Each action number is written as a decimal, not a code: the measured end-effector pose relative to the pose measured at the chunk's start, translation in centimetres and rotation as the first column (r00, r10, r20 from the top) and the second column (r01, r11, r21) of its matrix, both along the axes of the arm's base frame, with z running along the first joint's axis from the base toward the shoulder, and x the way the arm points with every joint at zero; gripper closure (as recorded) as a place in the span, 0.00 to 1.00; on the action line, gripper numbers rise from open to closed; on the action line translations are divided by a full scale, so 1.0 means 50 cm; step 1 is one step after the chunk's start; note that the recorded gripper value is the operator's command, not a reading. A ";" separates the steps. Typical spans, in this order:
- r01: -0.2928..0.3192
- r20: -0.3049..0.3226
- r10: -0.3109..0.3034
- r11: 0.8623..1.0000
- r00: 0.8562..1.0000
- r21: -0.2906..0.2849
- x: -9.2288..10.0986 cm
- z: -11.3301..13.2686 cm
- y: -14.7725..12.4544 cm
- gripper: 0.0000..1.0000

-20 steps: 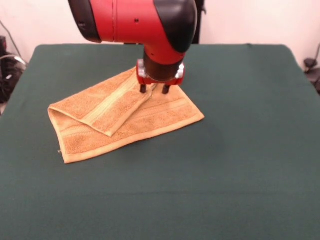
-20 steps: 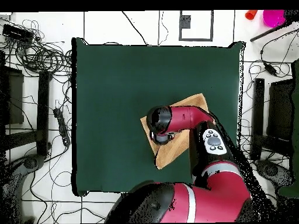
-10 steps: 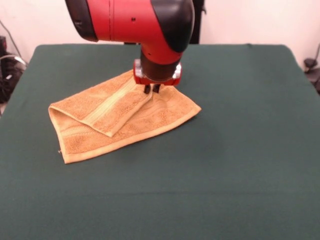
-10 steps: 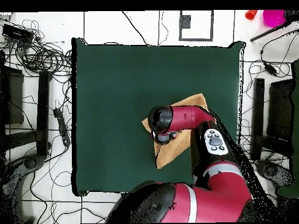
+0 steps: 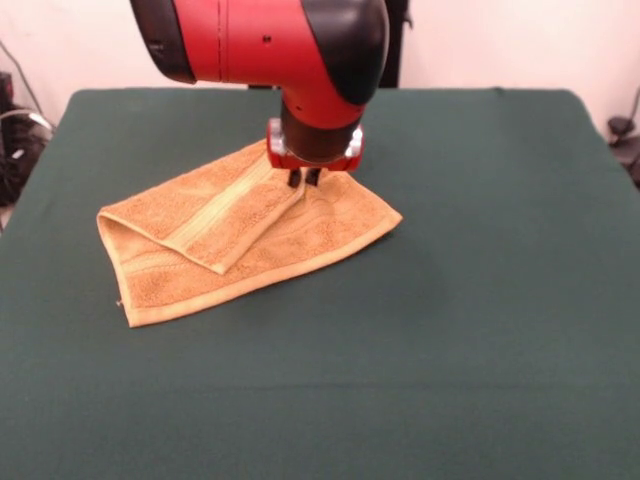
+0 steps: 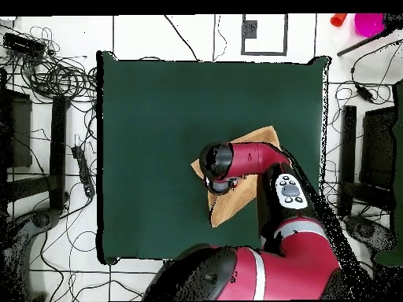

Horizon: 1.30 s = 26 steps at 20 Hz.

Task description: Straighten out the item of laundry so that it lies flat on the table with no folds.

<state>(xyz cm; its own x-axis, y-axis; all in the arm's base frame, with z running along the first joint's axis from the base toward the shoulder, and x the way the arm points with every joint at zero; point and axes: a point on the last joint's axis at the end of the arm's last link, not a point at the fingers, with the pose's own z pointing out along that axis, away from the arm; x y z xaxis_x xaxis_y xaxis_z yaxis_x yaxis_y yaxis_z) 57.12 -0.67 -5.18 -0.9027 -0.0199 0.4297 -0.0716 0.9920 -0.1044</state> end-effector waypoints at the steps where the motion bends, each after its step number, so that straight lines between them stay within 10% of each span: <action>1: 0.000 0.000 0.000 1.000 1.000 0.000 0.000 0.000 0.000 1.00; 26: 0.001 -0.013 -0.001 1.000 1.000 -0.005 0.003 0.008 -0.001 1.00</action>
